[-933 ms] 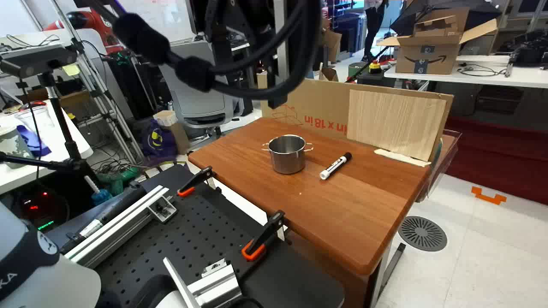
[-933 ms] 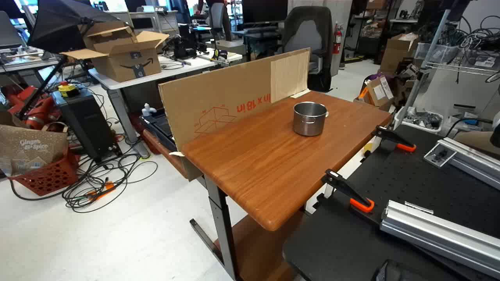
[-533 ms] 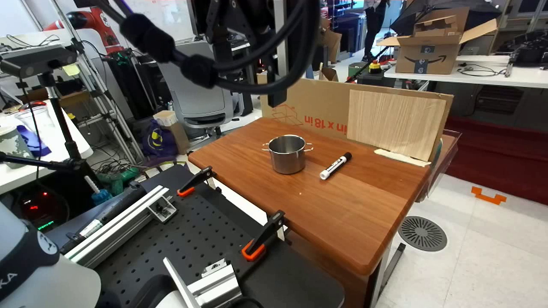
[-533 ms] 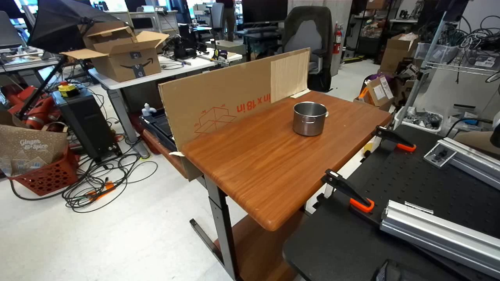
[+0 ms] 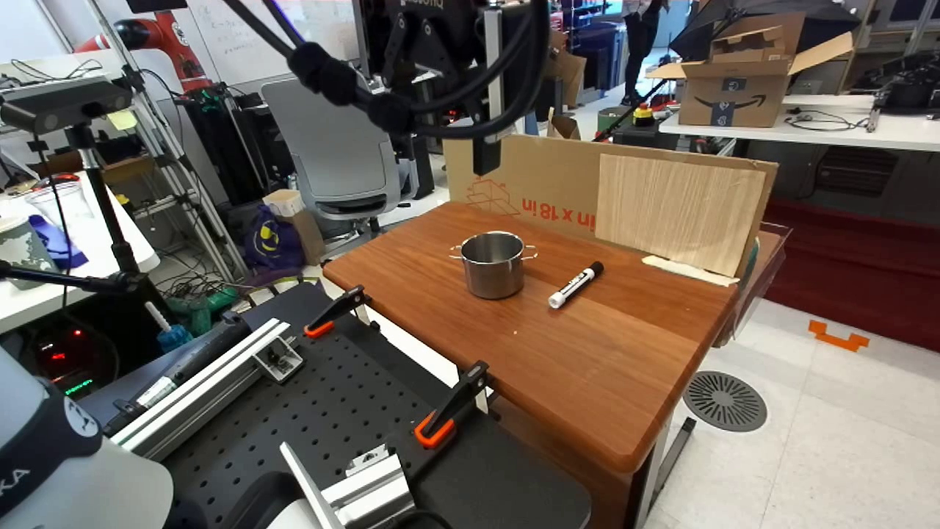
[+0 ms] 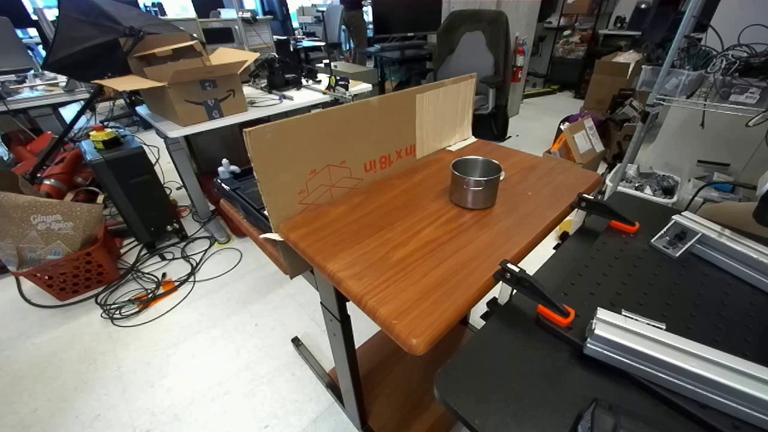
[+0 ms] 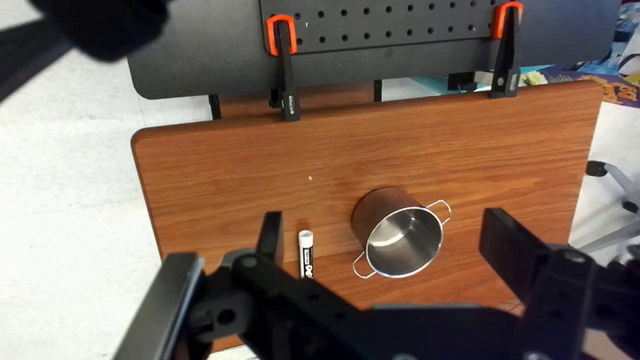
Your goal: Put the marker in the pot
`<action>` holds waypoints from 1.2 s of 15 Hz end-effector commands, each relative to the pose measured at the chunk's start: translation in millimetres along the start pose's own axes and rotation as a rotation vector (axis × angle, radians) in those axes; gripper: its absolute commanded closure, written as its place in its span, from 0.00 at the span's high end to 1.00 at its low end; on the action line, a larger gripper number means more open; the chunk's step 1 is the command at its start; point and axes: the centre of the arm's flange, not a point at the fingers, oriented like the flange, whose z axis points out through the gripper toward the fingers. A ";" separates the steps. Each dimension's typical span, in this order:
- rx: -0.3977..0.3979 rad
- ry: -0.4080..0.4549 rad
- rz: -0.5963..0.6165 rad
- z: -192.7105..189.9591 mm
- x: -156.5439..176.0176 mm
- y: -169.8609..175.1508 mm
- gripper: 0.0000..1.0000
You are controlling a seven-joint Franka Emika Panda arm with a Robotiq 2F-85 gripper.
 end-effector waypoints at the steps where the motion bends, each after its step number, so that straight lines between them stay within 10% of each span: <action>1: -0.031 0.026 0.037 7.1 32.5 -12.0 1.00; 8: -0.071 0.111 0.050 30.7 118.2 -28.7 1.00; 18: -0.133 0.002 0.059 129.6 204.9 -10.7 1.00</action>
